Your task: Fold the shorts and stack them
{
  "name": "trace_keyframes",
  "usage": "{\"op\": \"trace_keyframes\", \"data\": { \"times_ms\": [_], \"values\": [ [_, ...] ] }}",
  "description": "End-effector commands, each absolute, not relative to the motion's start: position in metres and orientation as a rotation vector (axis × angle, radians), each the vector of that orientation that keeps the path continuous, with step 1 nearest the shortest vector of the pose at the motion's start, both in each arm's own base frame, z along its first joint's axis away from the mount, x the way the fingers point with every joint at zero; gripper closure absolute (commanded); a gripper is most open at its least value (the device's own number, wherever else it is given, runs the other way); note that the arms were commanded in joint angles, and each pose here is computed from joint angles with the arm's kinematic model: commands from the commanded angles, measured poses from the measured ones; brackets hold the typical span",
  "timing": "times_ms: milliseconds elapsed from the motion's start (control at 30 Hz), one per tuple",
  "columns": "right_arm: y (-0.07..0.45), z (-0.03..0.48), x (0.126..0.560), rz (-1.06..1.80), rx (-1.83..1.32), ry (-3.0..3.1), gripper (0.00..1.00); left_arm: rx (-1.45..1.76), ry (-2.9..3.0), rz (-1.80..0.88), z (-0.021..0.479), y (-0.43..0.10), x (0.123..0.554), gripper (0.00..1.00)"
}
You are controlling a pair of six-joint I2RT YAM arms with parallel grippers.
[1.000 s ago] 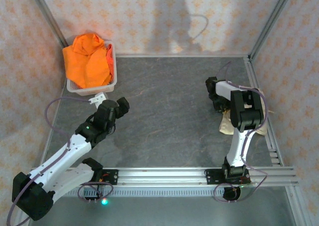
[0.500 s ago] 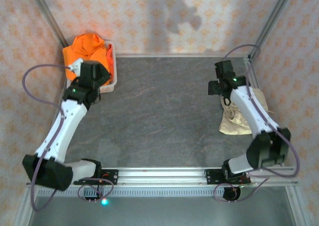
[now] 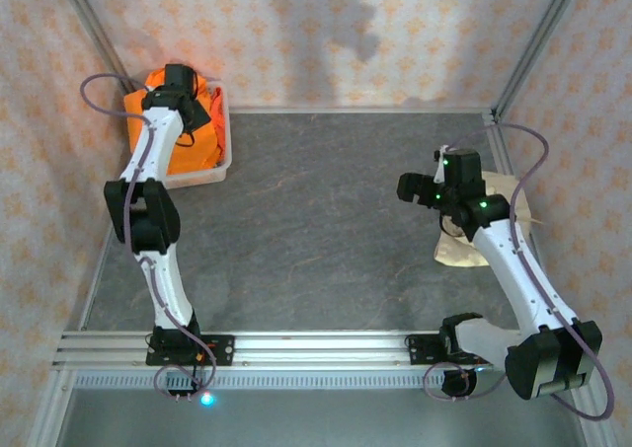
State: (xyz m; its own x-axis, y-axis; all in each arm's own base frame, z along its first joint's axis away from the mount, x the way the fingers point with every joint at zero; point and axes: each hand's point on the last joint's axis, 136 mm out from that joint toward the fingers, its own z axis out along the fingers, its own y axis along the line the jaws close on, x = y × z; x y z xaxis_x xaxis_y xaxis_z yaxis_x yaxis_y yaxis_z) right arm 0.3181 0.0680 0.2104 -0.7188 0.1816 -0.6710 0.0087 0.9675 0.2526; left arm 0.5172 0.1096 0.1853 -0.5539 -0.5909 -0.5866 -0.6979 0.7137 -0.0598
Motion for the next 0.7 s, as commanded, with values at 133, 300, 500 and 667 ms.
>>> {"op": "trace_keyframes", "data": {
  "times_ms": [133,300,500,667],
  "values": [
    [0.077,0.218,0.319,0.400,0.168,2.309,0.03,-0.985,2.562,0.326,0.118,0.127,0.514,0.12],
    [0.072,0.213,0.316,0.359,0.170,2.334,0.03,-0.979,2.615,0.316,0.091,0.127,0.521,0.37],
    [0.072,0.211,0.315,0.356,0.178,2.338,0.03,-0.979,2.528,0.296,0.136,0.128,0.520,0.76],
    [0.072,0.212,0.315,0.360,0.180,2.336,0.03,-0.949,2.328,0.271,0.230,0.133,0.511,0.88]
  ]
}}
